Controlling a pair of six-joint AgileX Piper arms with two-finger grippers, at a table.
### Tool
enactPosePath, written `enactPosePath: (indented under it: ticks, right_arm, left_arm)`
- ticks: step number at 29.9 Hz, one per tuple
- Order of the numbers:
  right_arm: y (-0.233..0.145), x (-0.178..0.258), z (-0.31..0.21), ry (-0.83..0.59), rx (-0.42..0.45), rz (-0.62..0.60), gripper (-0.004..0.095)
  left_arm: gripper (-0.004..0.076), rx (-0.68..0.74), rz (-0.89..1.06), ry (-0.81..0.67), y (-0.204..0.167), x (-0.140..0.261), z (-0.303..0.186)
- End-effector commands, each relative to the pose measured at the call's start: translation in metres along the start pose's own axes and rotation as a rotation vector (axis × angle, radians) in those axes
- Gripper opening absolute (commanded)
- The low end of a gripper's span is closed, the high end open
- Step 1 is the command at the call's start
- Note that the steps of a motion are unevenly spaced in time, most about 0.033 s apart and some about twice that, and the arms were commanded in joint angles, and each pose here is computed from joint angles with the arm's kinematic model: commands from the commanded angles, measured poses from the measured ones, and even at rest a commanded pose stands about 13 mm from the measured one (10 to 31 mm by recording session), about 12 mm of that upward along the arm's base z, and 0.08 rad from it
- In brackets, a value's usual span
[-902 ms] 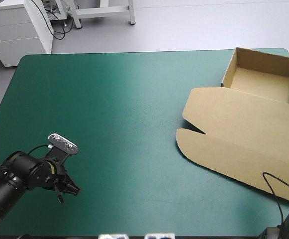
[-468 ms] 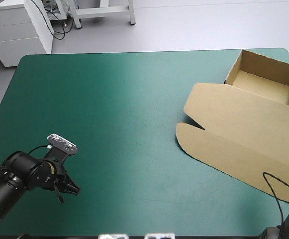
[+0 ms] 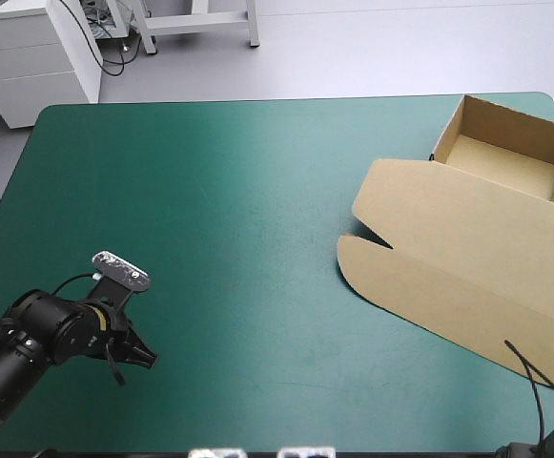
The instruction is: Fold the box
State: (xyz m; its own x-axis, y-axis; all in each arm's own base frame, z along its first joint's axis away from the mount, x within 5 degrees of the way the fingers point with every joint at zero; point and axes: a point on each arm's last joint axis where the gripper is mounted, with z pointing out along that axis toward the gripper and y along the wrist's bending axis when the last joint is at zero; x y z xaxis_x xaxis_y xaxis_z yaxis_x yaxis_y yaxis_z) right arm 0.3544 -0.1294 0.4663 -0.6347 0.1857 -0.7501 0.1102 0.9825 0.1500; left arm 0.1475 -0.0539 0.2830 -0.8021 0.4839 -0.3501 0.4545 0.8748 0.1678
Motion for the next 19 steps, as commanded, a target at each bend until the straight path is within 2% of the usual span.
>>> enactPosePath:
  ticks: [1,10,13,19]
  right_arm:
    - [0.048,-0.002,-0.049,-0.101,-0.092,-0.124,-0.0014]
    - [0.147,0.054,-0.082,-0.027,-0.337,-0.414,-0.0013]
    - [0.165,0.083,-0.097,-0.001,-0.408,-0.489,-0.0013]
    - [0.170,0.143,-0.119,-0.009,-0.471,-0.520,-0.0013]
  left_arm:
    - [-0.0008,-0.006,-0.015,-0.085,0.001,-0.008,-0.008]
    - [-0.0008,-0.007,-0.018,-0.122,0.002,-0.008,-0.012]
    - [-0.0008,-0.011,-0.025,-0.197,0.003,-0.005,-0.023]
    - [-0.0008,-0.006,-0.056,-0.341,0.003,0.012,-0.050]
